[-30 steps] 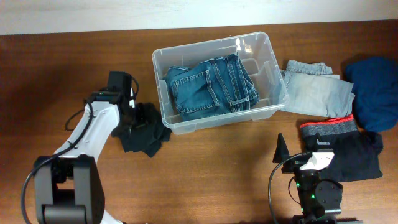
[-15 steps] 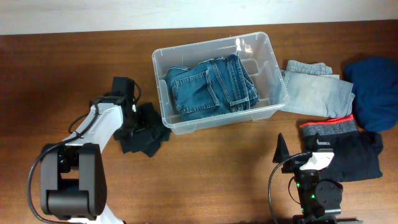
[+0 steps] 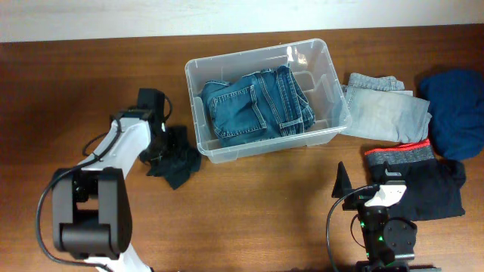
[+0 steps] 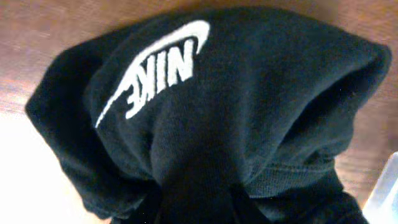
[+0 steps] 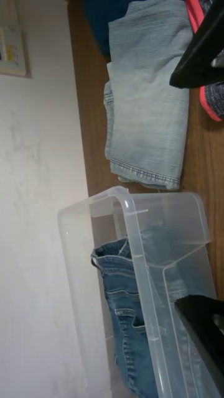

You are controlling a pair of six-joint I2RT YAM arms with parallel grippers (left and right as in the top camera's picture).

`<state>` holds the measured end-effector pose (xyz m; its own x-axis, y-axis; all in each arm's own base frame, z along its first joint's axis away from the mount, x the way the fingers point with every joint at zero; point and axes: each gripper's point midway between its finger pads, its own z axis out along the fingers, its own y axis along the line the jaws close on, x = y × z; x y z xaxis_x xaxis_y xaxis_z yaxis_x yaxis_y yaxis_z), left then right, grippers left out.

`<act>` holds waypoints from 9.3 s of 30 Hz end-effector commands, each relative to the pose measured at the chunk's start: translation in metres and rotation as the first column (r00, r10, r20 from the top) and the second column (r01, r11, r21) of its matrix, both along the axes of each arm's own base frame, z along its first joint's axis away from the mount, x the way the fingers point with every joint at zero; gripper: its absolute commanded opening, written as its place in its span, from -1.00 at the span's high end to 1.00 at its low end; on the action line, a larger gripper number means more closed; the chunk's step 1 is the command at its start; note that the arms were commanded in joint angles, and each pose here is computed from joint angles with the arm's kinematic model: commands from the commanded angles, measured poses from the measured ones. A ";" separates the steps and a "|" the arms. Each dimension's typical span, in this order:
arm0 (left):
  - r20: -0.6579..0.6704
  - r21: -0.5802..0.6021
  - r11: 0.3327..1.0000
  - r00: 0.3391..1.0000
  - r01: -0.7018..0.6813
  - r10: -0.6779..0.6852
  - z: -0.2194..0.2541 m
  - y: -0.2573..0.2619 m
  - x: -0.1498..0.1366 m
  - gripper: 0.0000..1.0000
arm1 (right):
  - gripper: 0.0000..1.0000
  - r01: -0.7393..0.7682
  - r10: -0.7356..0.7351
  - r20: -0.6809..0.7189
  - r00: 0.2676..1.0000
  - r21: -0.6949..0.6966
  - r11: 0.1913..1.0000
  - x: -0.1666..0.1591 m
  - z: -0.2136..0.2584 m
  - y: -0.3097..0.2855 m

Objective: Pack container
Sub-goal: 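Lift the black Nike shirt with the left gripper over the bin, then lower the shirt onto the jeans in the bin and release, then raise the left gripper out of the bin to the upper left, then move the right gripper down onto the black red-trimmed shorts and grasp, then lift the black shorts with the right gripper and carry over the bin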

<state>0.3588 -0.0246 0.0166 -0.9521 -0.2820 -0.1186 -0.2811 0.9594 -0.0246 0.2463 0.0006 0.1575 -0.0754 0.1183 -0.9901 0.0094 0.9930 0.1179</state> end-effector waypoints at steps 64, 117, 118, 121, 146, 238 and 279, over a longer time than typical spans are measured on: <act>0.152 -0.047 0.971 0.963 0.233 -0.224 -0.003 -0.181 0.135 -0.42 | -0.97 0.003 -0.003 -0.003 1.000 -0.008 1.000 0.000 -0.002 -0.001; 0.320 -0.013 0.975 0.925 0.220 -0.205 0.138 -0.177 0.145 0.99 | -0.97 0.003 -0.003 -0.004 1.000 -0.008 1.000 0.000 -0.002 -0.001; 0.346 0.015 0.979 0.918 0.201 -0.194 0.155 -0.167 0.143 0.98 | -0.97 0.003 -0.003 -0.004 1.000 -0.007 1.000 0.000 -0.002 -0.001; 0.397 0.116 0.986 0.904 0.122 -0.158 0.192 -0.132 0.140 0.89 | -0.97 0.003 -0.003 -0.004 1.000 -0.007 1.000 0.000 -0.002 -0.001; 0.288 0.295 0.858 0.896 -0.420 0.339 0.204 0.161 0.095 -0.99 | -0.96 0.003 -0.003 -0.004 1.000 -0.008 1.000 0.000 -0.002 -0.001; 0.288 0.295 0.854 0.892 -0.429 0.349 0.204 0.166 0.093 -0.99 | -0.97 0.791 -0.005 -0.995 -0.104 -0.086 0.606 -0.032 -0.148 -0.173; 0.288 0.295 0.854 0.892 -0.429 0.349 0.204 0.166 0.093 -0.99 | 0.92 0.794 0.008 -0.995 -0.098 -0.073 0.604 -0.059 -0.201 -0.149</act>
<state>0.4525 0.1391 0.2217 -0.7117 -0.5259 -0.4657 -0.6561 0.7345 0.1731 0.2165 -0.1785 -0.0037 -0.4954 0.8676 -0.0435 0.8680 0.4924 -0.0644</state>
